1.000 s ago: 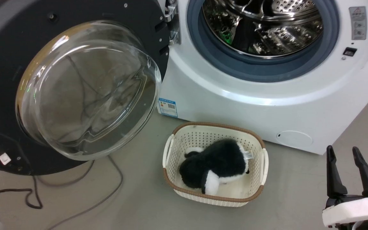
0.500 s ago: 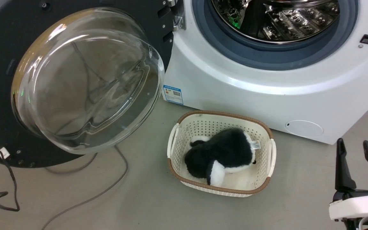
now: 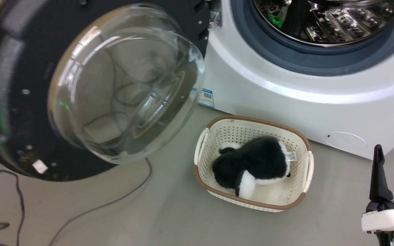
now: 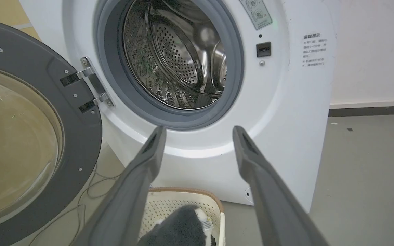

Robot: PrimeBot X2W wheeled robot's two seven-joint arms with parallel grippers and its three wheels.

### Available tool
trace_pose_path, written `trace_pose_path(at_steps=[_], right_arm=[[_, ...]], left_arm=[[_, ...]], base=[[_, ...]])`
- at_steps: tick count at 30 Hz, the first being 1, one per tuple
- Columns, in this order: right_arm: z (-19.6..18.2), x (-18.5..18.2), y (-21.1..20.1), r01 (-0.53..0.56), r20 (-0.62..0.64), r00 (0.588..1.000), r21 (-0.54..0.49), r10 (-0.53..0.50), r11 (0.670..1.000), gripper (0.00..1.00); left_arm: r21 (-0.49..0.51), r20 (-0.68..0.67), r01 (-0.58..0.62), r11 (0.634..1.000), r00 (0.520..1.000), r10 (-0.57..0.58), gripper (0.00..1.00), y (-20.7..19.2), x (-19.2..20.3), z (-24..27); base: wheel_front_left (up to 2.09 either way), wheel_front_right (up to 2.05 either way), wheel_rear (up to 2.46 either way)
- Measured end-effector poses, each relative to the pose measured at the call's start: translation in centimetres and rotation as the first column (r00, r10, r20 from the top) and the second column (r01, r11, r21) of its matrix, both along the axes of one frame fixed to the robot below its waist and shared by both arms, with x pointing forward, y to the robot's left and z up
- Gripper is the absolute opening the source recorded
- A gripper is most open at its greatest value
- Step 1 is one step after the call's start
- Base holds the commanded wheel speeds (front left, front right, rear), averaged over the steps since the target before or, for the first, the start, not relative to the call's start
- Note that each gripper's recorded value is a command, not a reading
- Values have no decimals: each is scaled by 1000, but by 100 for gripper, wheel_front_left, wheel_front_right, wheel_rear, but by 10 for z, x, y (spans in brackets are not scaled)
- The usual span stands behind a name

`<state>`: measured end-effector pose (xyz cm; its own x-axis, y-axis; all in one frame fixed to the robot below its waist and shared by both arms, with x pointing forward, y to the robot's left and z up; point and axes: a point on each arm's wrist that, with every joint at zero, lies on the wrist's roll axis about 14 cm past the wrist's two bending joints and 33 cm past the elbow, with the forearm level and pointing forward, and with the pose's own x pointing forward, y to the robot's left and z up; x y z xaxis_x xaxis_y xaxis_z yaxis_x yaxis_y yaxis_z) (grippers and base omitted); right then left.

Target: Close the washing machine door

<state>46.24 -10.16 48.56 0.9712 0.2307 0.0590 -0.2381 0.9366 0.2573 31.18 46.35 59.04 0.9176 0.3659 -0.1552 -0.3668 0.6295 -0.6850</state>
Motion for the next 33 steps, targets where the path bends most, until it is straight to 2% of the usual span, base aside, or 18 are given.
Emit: trace_pose_path(at_steps=[6, 11, 14, 18, 22, 27, 33], right_arm=[[5, 4, 5, -4, 16, 1000, 28, 3, 1000, 100], [8, 7, 13, -17, 26, 1000, 48, 15, 999, 100], [9, 8, 18, -27, 29, 999, 61, 25, 998, 100], [12, 8, 23, -35, 36, 999, 79, 32, 996, 100], [15, 9, 24, -35, 46, 998, 90, 31, 995, 100], [18, 6, 12, -5, 54, 999, 93, 0, 996, 100], [18, -1, -14, 59, 53, 997, 84, -63, 995, 100]], left_arm=[[-86, -14, 105, 991, 994, -106, 0, -30, -20, -16], [-131, 23, 223, 966, 975, -221, 0, -67, -31, -15], [-152, 34, 304, 941, 953, -302, 0, -95, -39, -17], [-197, 54, 416, 888, 909, -414, 0, -136, -48, -22], [-249, 66, 544, 801, 835, -547, 0, -183, -49, -30], [-308, 146, 686, 659, 718, -680, 0, -250, -33, -35], [-361, 202, 790, 495, 585, -786, 0, -315, -9, -43]], base=[[0, 0, 0], [0, 0, 0], [0, 0, 0], [0, 0, 0], [0, 0, 0], [0, 0, 0], [0, 0, 0]])
